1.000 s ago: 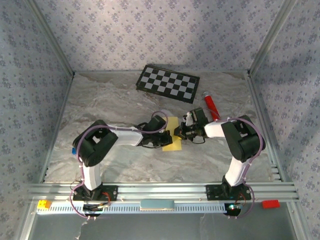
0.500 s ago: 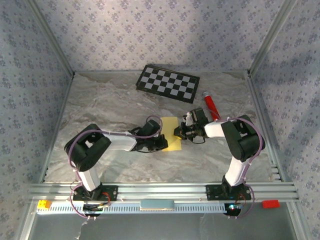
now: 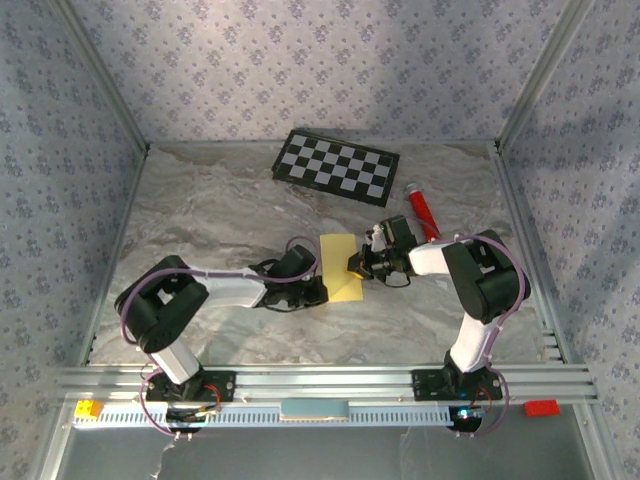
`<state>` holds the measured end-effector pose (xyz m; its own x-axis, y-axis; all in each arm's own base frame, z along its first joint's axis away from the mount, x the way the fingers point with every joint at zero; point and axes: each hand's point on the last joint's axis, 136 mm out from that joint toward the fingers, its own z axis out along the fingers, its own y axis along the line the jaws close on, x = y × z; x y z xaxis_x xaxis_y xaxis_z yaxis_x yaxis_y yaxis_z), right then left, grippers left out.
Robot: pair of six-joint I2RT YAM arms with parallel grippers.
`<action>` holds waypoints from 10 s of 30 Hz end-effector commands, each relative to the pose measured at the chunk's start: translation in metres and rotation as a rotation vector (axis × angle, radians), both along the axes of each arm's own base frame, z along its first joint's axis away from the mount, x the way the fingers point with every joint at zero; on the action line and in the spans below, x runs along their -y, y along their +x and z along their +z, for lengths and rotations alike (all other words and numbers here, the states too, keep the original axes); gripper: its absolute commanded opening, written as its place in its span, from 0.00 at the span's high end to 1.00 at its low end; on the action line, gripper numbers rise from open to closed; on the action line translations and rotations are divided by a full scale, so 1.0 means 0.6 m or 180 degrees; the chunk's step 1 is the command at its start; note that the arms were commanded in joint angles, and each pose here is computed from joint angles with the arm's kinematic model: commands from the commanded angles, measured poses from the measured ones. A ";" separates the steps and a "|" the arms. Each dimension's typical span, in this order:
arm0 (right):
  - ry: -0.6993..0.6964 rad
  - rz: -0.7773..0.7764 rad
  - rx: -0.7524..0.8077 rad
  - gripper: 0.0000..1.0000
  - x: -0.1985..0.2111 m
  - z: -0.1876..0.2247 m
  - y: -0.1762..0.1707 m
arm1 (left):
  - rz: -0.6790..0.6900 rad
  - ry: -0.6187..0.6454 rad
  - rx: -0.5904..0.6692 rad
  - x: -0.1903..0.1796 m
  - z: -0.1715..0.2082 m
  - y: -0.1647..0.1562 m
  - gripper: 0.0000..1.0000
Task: Fold a paper plane with a square sheet of paper (pick it up from the middle)
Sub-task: Fold the triangle a second time at the center of the table, then turn over the paper at the center of the table.
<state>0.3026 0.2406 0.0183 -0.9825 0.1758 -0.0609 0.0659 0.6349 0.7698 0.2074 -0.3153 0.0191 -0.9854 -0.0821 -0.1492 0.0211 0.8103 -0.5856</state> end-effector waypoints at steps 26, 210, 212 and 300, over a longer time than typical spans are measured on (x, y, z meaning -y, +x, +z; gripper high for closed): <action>-0.0514 -0.0183 -0.0352 1.00 0.049 -0.068 -0.033 | -0.0128 0.0035 -0.0196 0.020 -0.018 -0.003 0.89; 0.0186 -0.0091 0.0006 0.97 -0.001 0.029 -0.018 | -0.0178 0.0060 0.0206 0.020 0.038 0.064 0.78; 0.0167 -0.0104 0.0067 0.98 0.001 0.035 -0.015 | -0.0200 0.0009 0.0285 0.024 0.059 0.068 0.76; -0.1629 0.0898 0.0926 0.59 -0.194 0.123 -0.017 | 0.1384 0.0069 0.0761 -0.313 0.179 0.036 0.53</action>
